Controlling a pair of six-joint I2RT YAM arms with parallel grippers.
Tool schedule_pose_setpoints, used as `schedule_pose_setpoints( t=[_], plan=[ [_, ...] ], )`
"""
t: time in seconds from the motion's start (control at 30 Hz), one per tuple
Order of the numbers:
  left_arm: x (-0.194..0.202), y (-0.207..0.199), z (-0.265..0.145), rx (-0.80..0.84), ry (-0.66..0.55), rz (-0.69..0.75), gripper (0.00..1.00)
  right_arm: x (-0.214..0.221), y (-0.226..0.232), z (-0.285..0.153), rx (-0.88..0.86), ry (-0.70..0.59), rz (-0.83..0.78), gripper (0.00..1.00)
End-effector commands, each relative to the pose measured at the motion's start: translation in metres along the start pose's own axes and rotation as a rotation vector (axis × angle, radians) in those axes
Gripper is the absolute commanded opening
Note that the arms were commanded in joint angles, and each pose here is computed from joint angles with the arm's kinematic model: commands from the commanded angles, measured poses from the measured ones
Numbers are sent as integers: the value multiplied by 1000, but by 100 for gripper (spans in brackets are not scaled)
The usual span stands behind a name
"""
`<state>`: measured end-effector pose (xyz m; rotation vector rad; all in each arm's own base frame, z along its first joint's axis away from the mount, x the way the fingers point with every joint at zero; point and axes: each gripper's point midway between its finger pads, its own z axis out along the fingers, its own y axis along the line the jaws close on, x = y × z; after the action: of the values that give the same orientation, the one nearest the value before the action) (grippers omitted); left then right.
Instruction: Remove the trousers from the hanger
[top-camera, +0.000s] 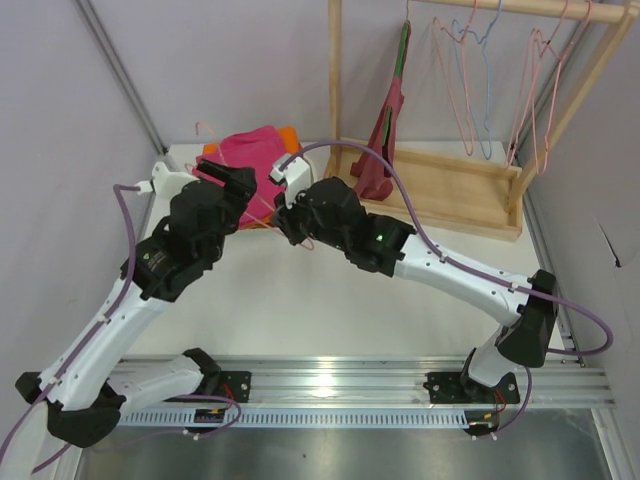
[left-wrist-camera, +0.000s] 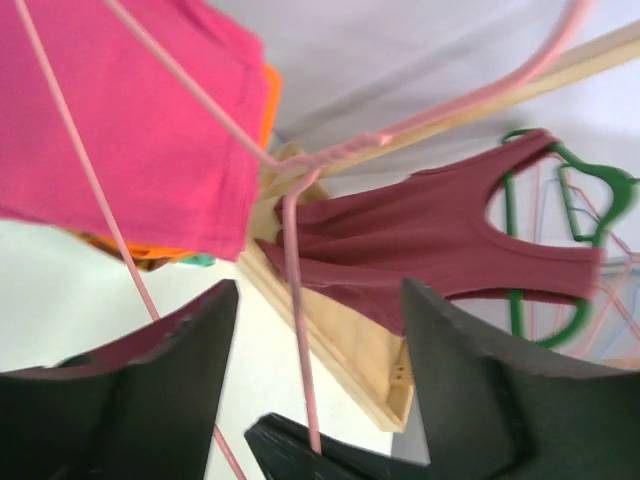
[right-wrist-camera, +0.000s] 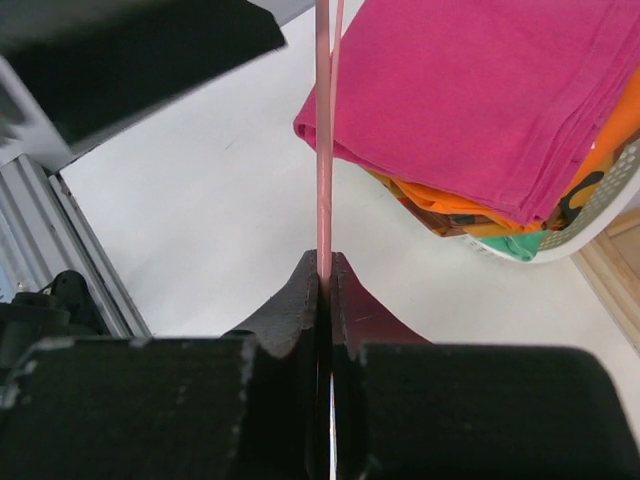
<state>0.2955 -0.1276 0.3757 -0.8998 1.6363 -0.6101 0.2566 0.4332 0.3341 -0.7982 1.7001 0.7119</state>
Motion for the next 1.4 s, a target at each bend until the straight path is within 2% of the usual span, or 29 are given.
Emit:
schedule_pose_setpoints(
  t=[0.0,0.1,0.3,0.4,0.47,0.53,0.6,0.73,0.87,1.0,1.17,1.37],
  plan=[
    [-21,-32,-17,149,-24,31,73,-31,-8,-5,22,-71,-1,0],
    [-23,-31,-28,174,2,51,90,-29,-14,-8,29,-63,32,0],
    [-23,-43,-56,332,68,158,93,-18,-40,-21,74,-29,104,0],
    [-21,-40,-68,419,72,279,97,-24,-54,-37,94,-42,149,0],
    [-24,-25,-69,392,53,352,100,-35,-60,-57,93,-65,167,0],
    [-39,2,-69,289,1,387,100,-43,-60,-74,92,-82,162,0],
    [-55,18,-71,226,-62,394,100,-66,-61,-103,92,-152,144,0],
    [-72,35,-75,178,-141,399,99,-109,-76,-153,170,-290,118,0],
    [-73,36,-73,181,-167,400,99,-155,-98,-200,305,-437,75,0],
    [-61,33,-66,191,-132,426,99,-176,-136,-242,548,-466,57,0],
    [-54,38,-60,167,-119,432,100,-173,-147,-297,637,-499,99,0],
    [-52,26,-55,207,-136,427,100,-137,-156,-335,709,-467,199,0]
  ],
)
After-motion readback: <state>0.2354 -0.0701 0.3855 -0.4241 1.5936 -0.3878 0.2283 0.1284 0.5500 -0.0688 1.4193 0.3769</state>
